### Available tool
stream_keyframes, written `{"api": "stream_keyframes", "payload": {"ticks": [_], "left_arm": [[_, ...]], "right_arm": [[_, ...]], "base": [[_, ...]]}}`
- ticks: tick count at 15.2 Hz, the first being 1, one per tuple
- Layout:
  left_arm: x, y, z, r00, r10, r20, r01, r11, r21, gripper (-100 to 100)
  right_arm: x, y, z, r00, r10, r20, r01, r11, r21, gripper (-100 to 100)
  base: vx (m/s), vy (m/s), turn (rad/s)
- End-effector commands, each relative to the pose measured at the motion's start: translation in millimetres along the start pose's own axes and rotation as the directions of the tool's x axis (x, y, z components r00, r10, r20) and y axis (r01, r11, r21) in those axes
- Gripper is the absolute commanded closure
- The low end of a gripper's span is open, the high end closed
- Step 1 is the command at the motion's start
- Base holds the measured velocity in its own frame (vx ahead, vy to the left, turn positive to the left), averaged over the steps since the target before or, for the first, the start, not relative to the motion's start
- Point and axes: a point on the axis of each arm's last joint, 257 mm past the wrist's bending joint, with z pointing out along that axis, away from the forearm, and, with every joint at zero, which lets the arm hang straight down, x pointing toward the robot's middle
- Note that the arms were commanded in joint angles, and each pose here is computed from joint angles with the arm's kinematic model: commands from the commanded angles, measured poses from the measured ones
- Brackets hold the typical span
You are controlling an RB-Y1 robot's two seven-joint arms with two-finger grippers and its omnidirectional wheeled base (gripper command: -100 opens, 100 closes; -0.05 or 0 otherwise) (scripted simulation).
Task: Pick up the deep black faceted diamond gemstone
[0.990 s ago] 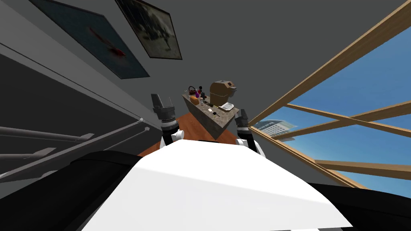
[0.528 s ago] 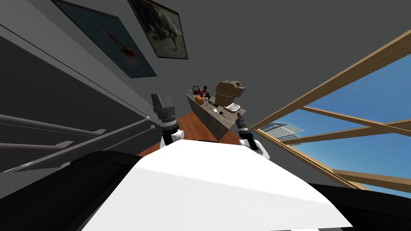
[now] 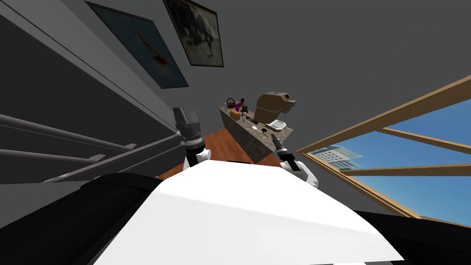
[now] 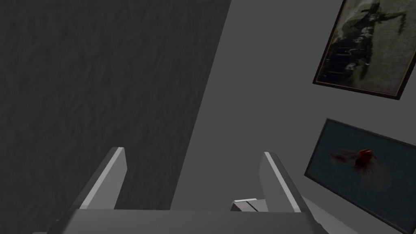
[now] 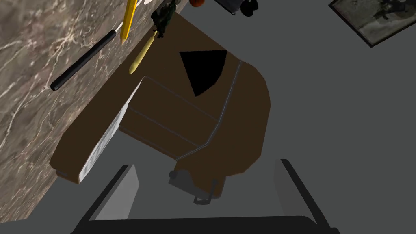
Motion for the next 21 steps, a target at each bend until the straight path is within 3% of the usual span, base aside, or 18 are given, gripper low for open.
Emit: {"api": "stream_keyframes", "payload": {"ticks": [1,2,6,7,8,9,10,11,12,13,14,15,16,17,18,19,20,21], "left_arm": [[0.0,0.0,0.0,1.000,0.000,0.000,0.000,1.000,0.000,0],[0.0,0.0,0.0,1.000,0.000,0.000,0.000,1.000,0.000,0],[0.0,0.0,0.0,1.000,0.000,0.000,0.000,1.000,0.000,0],[0.0,0.0,0.0,1.000,0.000,0.000,0.000,1.000,0.000,0],[0.0,0.0,0.0,1.000,0.000,0.000,0.000,1.000,0.000,0],[0.0,0.0,0.0,1.000,0.000,0.000,0.000,1.000,0.000,0],[0.0,0.0,0.0,1.000,0.000,0.000,0.000,1.000,0.000,0],[0.0,0.0,0.0,1.000,0.000,0.000,0.000,1.000,0.000,0],[0.0,0.0,0.0,1.000,0.000,0.000,0.000,1.000,0.000,0],[0.0,0.0,0.0,1.000,0.000,0.000,0.000,1.000,0.000,0],[0.0,0.0,0.0,1.000,0.000,0.000,0.000,1.000,0.000,0],[0.0,0.0,0.0,1.000,0.000,0.000,0.000,1.000,0.000,0],[0.0,0.0,0.0,1.000,0.000,0.000,0.000,1.000,0.000,0],[0.0,0.0,0.0,1.000,0.000,0.000,0.000,1.000,0.000,0],[0.0,0.0,0.0,1.000,0.000,0.000,0.000,1.000,0.000,0],[0.0,0.0,0.0,1.000,0.000,0.000,0.000,1.000,0.000,0],[0.0,0.0,0.0,1.000,0.000,0.000,0.000,1.000,0.000,0],[0.0,0.0,0.0,1.000,0.000,0.000,0.000,1.000,0.000,0]], "right_arm": [[-5.6,-29.6,-3.2,0.995,-0.097,-0.033,0.099,0.993,0.062,-100],[-10.6,-45.4,-4.7,0.986,-0.157,-0.052,0.161,0.982,0.095,-100],[-19.4,-76.2,-11.5,0.969,-0.230,-0.091,0.242,0.958,0.153,-100],[-29.2,-91.0,-13.9,0.948,-0.294,-0.118,0.312,0.933,0.179,-100],[-28.9,-98.1,-16.7,0.948,-0.293,-0.123,0.312,0.930,0.193,-100],[-39.9,-113.5,-20.2,0.923,-0.353,-0.152,0.380,0.899,0.219,-100],[-40.0,-119.2,-22.7,0.923,-0.351,-0.156,0.380,0.896,0.229,-100],[-52.0,-132.4,-25.9,0.894,-0.408,-0.185,0.445,0.860,0.250,-100],[-52.3,-139.5,-29.4,0.894,-0.406,-0.191,0.445,0.856,0.263,-100],[-65.7,-155.5,-35.0,0.861,-0.457,-0.225,0.507,0.813,0.288,-100],[-65.9,-158.7,-36.8,0.861,-0.456,-0.228,0.507,0.810,0.294,-100],[-80.4,-176.9,-44.8,0.825,-0.500,-0.264,0.564,0.761,0.322,-100],[-80.4,-176.9,-44.8,0.825,-0.500,-0.264,0.564,0.761,0.322,-100],[-95.6,-193.2,-53.0,0.787,-0.539,-0.301,0.617,0.708,0.344,-100],[-95.7,-193.9,-53.4,0.787,-0.538,-0.302,0.617,0.707,0.346,-100],[-110.8,-206.1,-60.0,0.747,-0.574,-0.335,0.664,0.655,0.360,-100],[-111.4,-209.7,-62.5,0.747,-0.571,-0.339,0.664,0.652,0.366,-100],[-127.4,-224.1,-72.0,0.707,-0.598,-0.376,0.707,0.594,0.384,-100]], "base": [[0.022,0.170,0.122],[0.040,0.218,0.213],[0.036,0.148,0.087],[0.049,0.142,0.119],[0.046,0.147,0.105],[0.050,0.162,0.127],[0.043,0.154,0.092],[0.024,0.163,0.133],[0.028,0.152,0.099],[0.032,0.174,0.123],[0.030,0.157,0.096],[0.047,0.147,0.117],[0.053,0.137,0.101],[0.069,0.160,0.129],[0.057,0.146,0.099],[0.045,0.147,0.110],[0.034,0.137,0.087],[0.042,0.129,0.111]]}}
